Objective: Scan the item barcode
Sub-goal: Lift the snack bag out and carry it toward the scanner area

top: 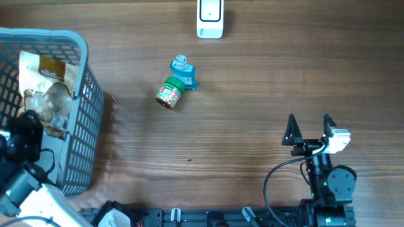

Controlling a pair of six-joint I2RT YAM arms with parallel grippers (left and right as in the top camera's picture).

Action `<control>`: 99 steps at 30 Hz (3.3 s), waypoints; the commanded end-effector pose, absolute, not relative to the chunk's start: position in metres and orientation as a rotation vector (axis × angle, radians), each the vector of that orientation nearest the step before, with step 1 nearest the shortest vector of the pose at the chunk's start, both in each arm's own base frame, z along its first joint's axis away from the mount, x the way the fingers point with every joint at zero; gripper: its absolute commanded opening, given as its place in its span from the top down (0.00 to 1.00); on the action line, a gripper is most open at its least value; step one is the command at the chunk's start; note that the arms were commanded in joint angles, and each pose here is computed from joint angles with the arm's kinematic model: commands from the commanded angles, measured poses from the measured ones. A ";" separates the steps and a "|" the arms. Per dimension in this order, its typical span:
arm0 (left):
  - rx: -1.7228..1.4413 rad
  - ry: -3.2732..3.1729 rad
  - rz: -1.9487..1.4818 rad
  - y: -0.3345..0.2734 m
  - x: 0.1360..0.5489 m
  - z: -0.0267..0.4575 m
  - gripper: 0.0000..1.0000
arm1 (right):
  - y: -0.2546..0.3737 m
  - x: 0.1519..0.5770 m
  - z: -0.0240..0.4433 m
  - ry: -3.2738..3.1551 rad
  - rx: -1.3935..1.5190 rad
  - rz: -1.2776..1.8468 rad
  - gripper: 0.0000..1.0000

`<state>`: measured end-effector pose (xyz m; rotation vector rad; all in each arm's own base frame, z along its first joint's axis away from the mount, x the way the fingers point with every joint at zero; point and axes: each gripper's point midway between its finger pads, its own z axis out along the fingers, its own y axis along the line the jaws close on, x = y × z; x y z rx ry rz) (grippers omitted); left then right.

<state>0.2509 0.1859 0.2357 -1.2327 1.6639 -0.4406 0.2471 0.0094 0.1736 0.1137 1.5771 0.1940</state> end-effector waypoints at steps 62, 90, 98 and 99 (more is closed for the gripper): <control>-0.090 2.325 -1.377 -0.273 0.346 0.233 0.96 | 0.013 0.247 0.175 1.572 0.092 0.197 0.00; -0.222 2.653 -0.795 -0.281 0.326 0.096 0.96 | 0.013 0.247 0.175 1.572 0.092 0.197 0.00; -0.230 2.689 -0.742 -0.286 0.320 0.078 0.55 | 0.013 0.247 0.175 1.572 0.092 0.197 0.00; -0.230 2.689 -0.742 -0.286 0.320 0.078 0.38 | 0.013 0.247 0.175 1.572 0.092 0.197 0.00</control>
